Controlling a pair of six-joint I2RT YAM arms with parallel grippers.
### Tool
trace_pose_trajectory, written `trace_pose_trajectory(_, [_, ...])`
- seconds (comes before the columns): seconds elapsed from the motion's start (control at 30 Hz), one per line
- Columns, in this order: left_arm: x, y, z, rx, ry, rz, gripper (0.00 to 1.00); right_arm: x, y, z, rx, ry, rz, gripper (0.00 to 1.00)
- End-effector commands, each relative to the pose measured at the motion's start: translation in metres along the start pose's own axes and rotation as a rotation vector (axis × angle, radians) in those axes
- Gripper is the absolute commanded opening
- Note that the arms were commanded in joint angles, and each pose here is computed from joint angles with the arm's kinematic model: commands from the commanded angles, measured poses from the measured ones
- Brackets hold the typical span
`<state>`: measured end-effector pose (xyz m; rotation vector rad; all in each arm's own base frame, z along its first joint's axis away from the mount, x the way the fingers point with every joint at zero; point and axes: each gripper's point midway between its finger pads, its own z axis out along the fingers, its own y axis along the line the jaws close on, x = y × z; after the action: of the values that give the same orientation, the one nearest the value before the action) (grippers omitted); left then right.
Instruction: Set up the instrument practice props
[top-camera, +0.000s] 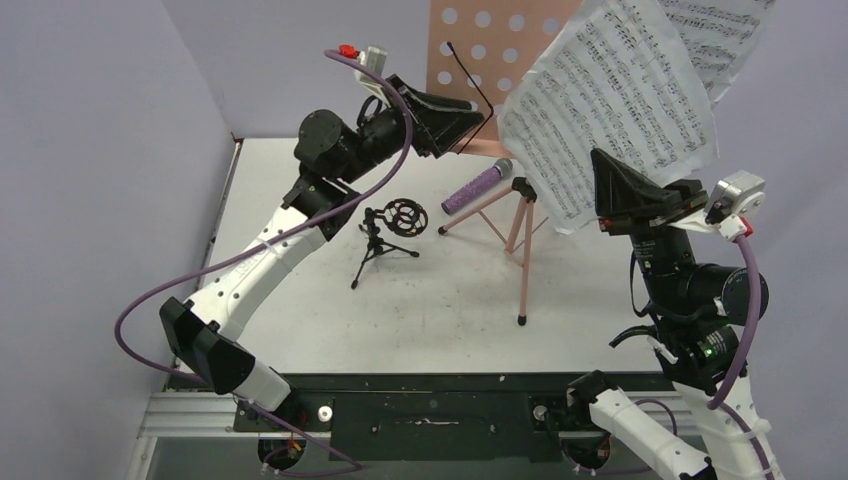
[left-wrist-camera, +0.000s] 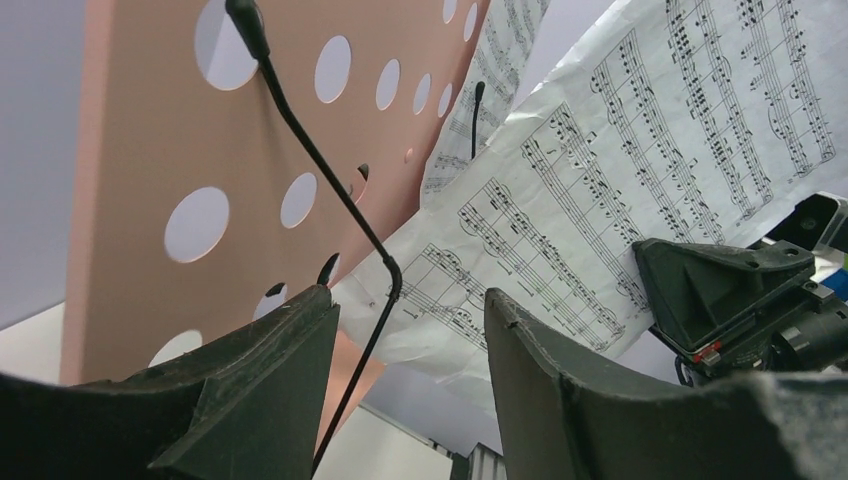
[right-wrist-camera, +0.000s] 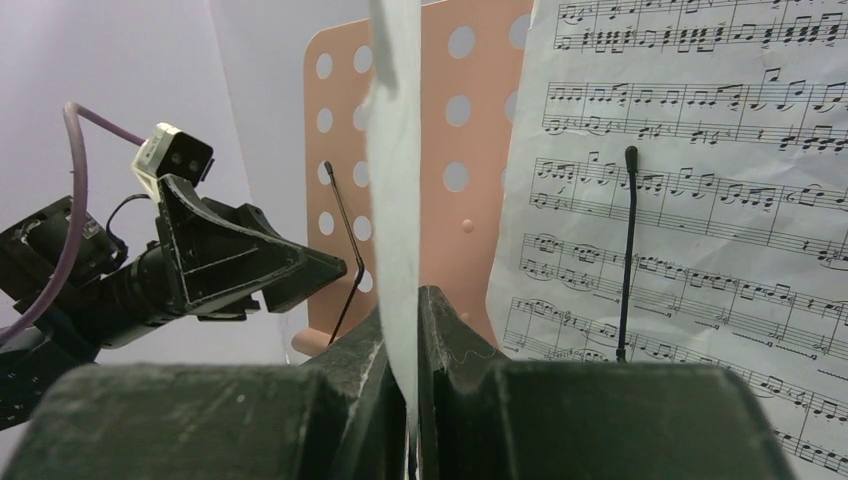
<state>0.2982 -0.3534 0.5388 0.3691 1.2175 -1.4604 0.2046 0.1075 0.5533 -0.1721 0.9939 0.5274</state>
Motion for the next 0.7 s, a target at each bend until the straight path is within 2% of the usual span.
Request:
trace_pose_trajectory(0.0, [-0.019, -0.027, 0.015, 0.073, -0.048, 0.025, 0.53, -0.024, 0.001, 0.006, 0.006, -0.068, 0.007, 0.05])
trace_pose_trajectory(0.23, [-0.017, -0.01, 0.025, -0.012, -0.048, 0.016, 0.46, -0.024, 0.003, 0.01, -0.004, -0.066, 0.018, 0.05])
trace_pose_trajectory(0.67, [-0.01, -0.01, 0.034, -0.012, -0.03, 0.001, 0.42, -0.021, 0.002, 0.019, 0.001, -0.055, 0.009, 0.05])
